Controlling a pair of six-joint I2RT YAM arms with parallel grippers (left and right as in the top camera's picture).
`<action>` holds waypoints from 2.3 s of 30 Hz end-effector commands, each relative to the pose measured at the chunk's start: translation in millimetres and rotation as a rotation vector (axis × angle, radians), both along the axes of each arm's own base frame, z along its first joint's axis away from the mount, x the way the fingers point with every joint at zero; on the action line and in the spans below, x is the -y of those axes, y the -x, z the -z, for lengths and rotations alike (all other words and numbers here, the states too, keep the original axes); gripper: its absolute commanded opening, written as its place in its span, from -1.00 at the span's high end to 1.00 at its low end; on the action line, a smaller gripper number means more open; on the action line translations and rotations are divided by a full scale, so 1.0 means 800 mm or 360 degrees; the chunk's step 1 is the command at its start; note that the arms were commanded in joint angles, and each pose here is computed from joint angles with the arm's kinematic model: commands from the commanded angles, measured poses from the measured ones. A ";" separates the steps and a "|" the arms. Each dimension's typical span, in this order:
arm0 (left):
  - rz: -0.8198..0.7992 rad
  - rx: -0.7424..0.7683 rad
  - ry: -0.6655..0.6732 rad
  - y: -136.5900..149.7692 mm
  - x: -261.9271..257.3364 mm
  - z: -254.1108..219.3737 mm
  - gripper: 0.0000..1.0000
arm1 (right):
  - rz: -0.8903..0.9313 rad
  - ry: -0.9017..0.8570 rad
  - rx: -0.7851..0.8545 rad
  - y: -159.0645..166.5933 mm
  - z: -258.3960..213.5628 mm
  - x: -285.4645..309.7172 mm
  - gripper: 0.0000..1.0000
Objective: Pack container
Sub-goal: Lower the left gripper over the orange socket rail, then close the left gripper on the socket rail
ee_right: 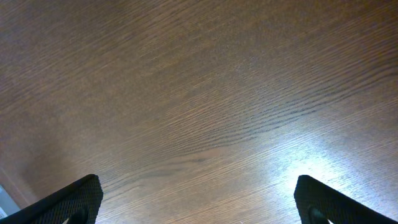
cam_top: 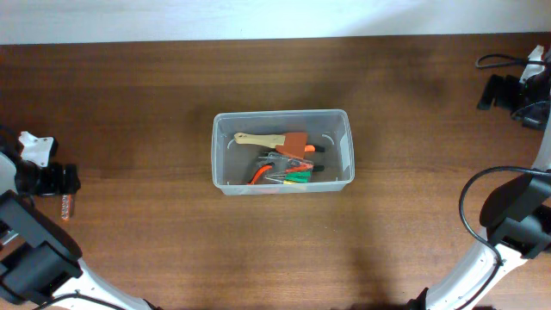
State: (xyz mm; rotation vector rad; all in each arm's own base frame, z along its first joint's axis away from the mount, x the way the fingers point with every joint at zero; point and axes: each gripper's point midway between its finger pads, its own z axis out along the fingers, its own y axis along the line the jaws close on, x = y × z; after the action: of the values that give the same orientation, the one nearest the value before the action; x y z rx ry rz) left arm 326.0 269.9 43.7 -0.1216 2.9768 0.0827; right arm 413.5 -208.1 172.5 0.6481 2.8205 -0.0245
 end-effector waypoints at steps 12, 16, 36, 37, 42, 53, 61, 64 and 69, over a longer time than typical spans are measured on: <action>-0.0034 -0.0139 0.0044 0.013 -0.001 0.046 -0.98 | -0.0001 -0.0001 0.0009 0.000 -0.004 -0.004 -0.97; -0.0051 -0.0159 0.0010 0.016 -0.006 0.046 -0.98 | -0.0001 -0.0002 0.0009 0.000 -0.004 -0.004 -0.97; -0.0008 -0.0160 -0.0021 0.000 0.007 0.046 -0.98 | -0.0001 -0.0002 0.0009 0.000 -0.003 -0.004 -0.97; -0.0008 -0.0160 -0.0021 0.001 0.007 0.046 -0.98 | -0.0001 -0.0002 0.0009 0.000 -0.004 -0.004 -0.97; -0.0014 -0.0164 -0.0017 0.003 0.006 0.046 -0.98 | -0.0001 -0.0001 0.0010 0.000 -0.004 -0.004 -0.97; -0.0014 -0.0166 -0.0016 0.003 0.006 0.047 -0.99 | -0.0001 -0.0002 0.0009 0.000 -0.004 -0.004 -0.97; -0.0014 -0.0177 -0.0007 0.004 0.007 0.051 -0.98 | -0.0001 -0.0001 0.0009 0.000 -0.004 -0.004 -0.97; -0.0012 -0.0204 0.0014 0.006 0.009 0.061 -0.98 | -0.0001 -0.0001 0.0009 0.000 -0.004 -0.004 -0.98; -0.0012 -0.0234 0.0038 0.010 0.012 0.072 -0.98 | -0.0001 -0.0001 0.0009 0.000 -0.004 -0.004 -0.97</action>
State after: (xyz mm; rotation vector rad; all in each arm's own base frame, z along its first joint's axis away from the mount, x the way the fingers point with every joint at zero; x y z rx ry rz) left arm 325.7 262.6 0.4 -0.1090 3.0893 0.0922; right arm 413.5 -208.1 172.5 0.6475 2.8206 -0.0245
